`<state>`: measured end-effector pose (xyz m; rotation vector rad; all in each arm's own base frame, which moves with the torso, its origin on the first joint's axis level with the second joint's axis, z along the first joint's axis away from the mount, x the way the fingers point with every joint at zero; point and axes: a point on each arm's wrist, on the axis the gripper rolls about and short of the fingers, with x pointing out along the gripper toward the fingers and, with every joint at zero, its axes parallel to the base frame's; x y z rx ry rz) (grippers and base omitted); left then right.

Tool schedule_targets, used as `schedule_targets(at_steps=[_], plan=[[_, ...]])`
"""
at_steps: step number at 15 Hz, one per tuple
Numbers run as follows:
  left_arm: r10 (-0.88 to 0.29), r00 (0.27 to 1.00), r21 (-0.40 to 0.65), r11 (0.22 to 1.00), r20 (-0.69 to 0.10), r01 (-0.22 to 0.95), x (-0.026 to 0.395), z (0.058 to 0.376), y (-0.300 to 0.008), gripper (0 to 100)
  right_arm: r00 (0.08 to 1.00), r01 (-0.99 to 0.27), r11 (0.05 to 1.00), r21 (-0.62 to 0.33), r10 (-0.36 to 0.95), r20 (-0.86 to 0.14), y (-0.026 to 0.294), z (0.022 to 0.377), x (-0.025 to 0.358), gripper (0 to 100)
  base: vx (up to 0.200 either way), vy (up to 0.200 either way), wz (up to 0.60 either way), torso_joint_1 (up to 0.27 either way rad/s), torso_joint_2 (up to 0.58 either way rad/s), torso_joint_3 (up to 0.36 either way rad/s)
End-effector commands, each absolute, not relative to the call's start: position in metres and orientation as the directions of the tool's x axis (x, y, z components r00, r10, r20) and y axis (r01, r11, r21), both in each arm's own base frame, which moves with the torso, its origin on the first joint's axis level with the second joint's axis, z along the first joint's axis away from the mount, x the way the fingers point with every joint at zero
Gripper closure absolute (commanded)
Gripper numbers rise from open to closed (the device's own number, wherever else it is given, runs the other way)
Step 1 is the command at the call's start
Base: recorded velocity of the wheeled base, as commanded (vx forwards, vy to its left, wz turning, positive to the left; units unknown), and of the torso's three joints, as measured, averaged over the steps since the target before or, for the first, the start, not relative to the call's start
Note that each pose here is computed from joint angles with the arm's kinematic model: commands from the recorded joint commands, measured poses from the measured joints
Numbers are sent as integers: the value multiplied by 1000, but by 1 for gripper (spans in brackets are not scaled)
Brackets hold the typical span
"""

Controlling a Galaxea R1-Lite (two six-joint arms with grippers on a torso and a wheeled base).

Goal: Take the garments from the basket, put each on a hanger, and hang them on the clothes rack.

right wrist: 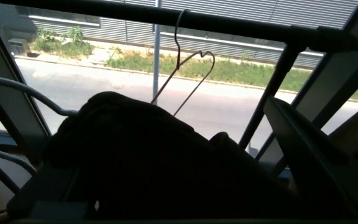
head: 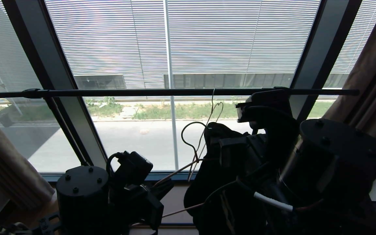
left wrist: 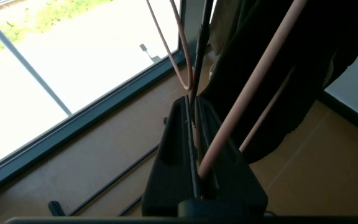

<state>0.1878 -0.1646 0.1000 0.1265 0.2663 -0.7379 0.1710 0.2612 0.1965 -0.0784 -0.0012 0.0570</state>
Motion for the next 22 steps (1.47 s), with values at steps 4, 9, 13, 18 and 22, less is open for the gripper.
schedule_targets(at_steps=[4, 9, 13, 18, 22], plan=[[-664, 696, 22, 719, -273, 695, 183, 101, -168, 100, 998, -59, 990, -130, 56, -25, 281, 178, 180, 0, 0, 0, 0, 0, 0, 0], [-615, 743, 8, 769, -265, 639, 197, 101, -166, 100, 998, -57, 990, -128, 55, -23, 275, 180, 176, 0, 0, 0, 0, 0, 0, 0], [-581, 773, -14, 802, -256, 598, 206, 101, -167, 100, 998, -65, 990, -124, 63, -21, 272, 183, 172, 0, 0, 0, 0, 0, 0, 0], [-569, 785, -22, 813, -246, 583, 210, 102, -166, 100, 996, -83, 988, -127, 81, -22, 274, 182, 167, 0, 0, 0, 0, 0, 0, 0], [-574, 793, -25, 813, -204, 582, 210, 106, -167, 100, 996, -84, 986, -144, 80, -31, 271, 178, 165, 0, 0, 0, 0, 0, 0, 0]])
